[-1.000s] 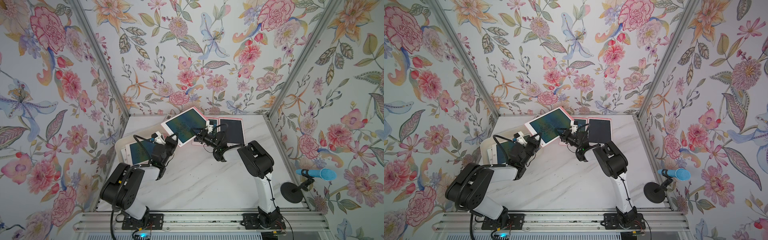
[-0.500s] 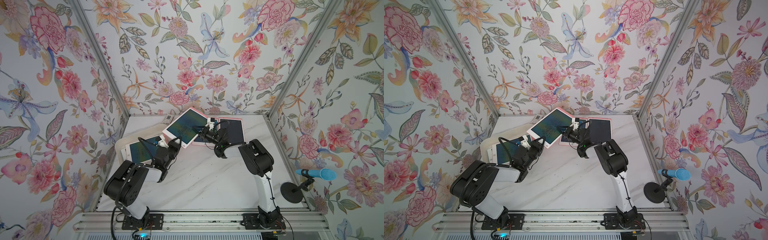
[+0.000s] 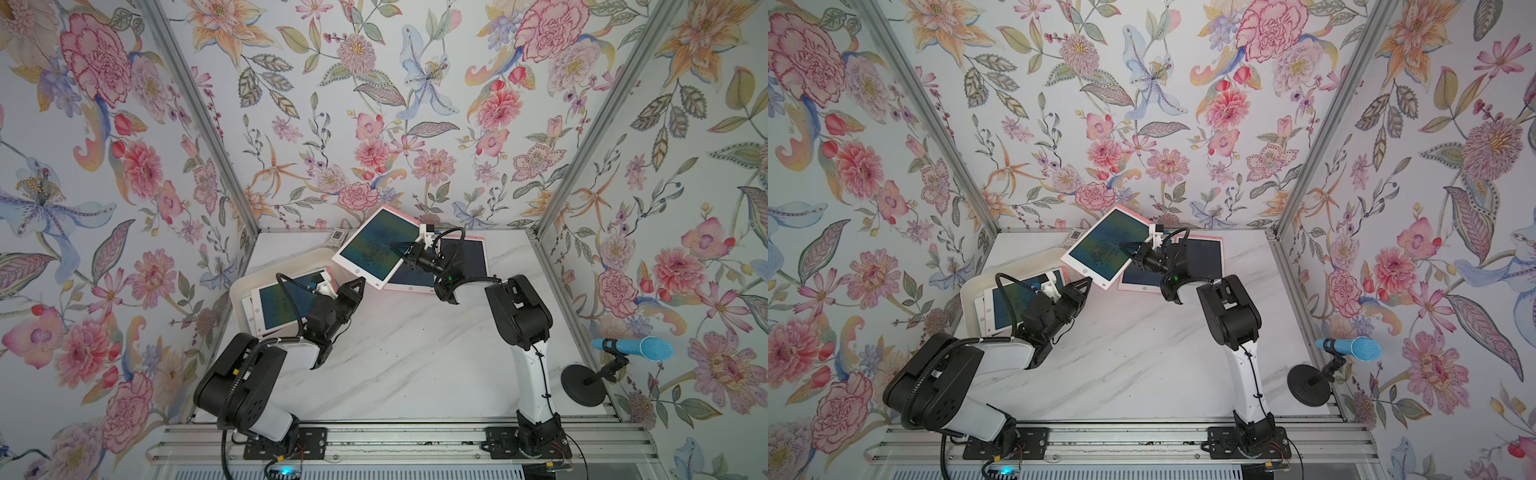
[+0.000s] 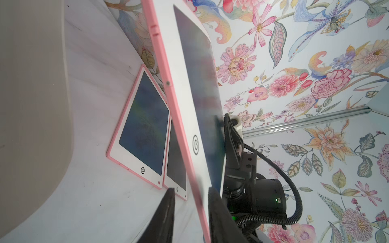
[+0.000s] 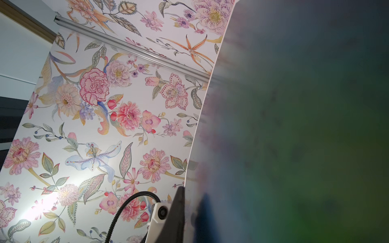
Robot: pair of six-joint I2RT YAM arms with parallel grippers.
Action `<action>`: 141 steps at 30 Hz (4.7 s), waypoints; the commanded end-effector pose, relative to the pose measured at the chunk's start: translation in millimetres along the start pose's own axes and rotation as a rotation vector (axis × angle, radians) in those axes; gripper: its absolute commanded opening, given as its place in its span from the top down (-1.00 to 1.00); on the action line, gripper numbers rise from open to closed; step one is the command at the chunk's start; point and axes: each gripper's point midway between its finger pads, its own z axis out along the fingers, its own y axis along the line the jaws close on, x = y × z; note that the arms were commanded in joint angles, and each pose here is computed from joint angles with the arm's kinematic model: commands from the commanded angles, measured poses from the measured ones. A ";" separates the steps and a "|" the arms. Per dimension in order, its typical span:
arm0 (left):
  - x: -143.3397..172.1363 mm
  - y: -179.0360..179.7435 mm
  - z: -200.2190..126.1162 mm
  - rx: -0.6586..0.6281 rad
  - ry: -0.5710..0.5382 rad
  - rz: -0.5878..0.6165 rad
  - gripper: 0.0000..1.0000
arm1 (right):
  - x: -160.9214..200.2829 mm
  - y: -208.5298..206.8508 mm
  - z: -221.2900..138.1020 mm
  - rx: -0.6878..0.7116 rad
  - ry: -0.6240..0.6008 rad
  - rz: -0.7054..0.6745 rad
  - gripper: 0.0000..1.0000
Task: Take out the writing tablet from the storage box
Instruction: Pick up the writing tablet from the storage box, then move the storage box to the center of the board, then place the writing tablet at the center of the board.
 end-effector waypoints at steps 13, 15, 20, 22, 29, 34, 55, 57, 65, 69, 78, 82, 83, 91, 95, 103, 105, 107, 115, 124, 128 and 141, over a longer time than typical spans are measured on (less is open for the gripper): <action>-59.6 9.3 13.8 -0.221 0.025 0.320 0.25 | -26.5 -30.3 -16.9 0.093 0.057 -0.092 0.95; -58.1 12.6 28.9 -0.246 0.070 0.348 0.25 | -32.8 -34.4 -22.5 0.104 0.048 -0.087 0.95; -52.7 42.3 55.2 -0.340 0.152 0.370 0.26 | -36.9 -41.3 -30.8 0.165 0.066 -0.111 0.95; -51.5 50.2 64.9 -0.368 0.180 0.384 0.27 | -34.0 -46.3 -31.4 0.199 0.090 -0.126 0.95; -51.4 60.0 93.1 -0.380 0.225 0.394 0.27 | -32.8 -51.5 -34.1 0.224 0.122 -0.152 0.95; -51.8 73.9 109.9 -0.419 0.250 0.383 0.30 | -32.0 -62.8 -30.3 0.239 0.142 -0.142 0.96; -88.8 164.9 73.2 -0.652 0.285 0.297 0.31 | 2.1 -107.7 20.4 0.280 0.371 -0.153 0.96; -92.2 172.6 66.7 -0.659 0.290 0.285 0.31 | 6.9 -111.5 28.4 0.278 0.389 -0.153 0.96; -90.3 198.5 54.4 -0.693 0.336 0.251 0.30 | 17.1 -117.3 49.0 0.268 0.420 -0.162 0.96; -91.5 211.6 42.9 -0.717 0.334 0.226 0.30 | 20.9 -124.4 55.4 0.268 0.436 -0.149 0.95; -110.5 228.5 8.1 -0.783 0.287 0.211 0.27 | 35.5 -138.5 72.0 0.256 0.463 -0.132 0.94; -120.1 230.6 -0.9 -0.805 0.269 0.214 0.27 | 39.9 -142.0 78.1 0.260 0.463 -0.144 0.92; -124.6 228.5 -1.6 -0.805 0.254 0.217 0.27 | 39.7 -142.3 79.0 0.262 0.461 -0.147 0.92; -145.4 184.2 15.8 -0.770 0.204 0.308 0.26 | 38.8 -149.7 78.0 0.313 0.446 -0.131 0.78; -158.9 154.4 21.4 -0.733 0.161 0.352 0.27 | 36.6 -157.6 74.5 0.367 0.431 -0.105 0.60; -172.9 99.4 32.8 -0.683 0.104 0.459 0.25 | 34.4 -157.0 72.5 0.395 0.433 -0.125 0.40; -171.7 94.7 38.8 -0.673 0.110 0.467 0.25 | 34.0 -156.3 71.9 0.408 0.433 -0.132 0.36; -169.7 90.3 44.8 -0.661 0.117 0.472 0.26 | 32.9 -154.4 71.7 0.409 0.432 -0.136 0.34; -153.8 69.2 76.0 -0.589 0.169 0.516 0.25 | 26.6 -149.7 68.9 0.432 0.421 -0.124 0.09; -124.2 72.8 118.1 -0.567 0.312 0.569 0.25 | 16.5 -135.3 68.7 0.454 0.399 -0.138 -0.11; -116.3 91.1 134.2 -0.625 0.383 0.593 0.26 | 17.1 -131.4 68.2 0.469 0.399 -0.135 -0.22; -98.0 111.7 159.1 -0.640 0.455 0.618 0.27 | 6.9 -125.2 51.3 0.615 0.378 -0.146 -0.25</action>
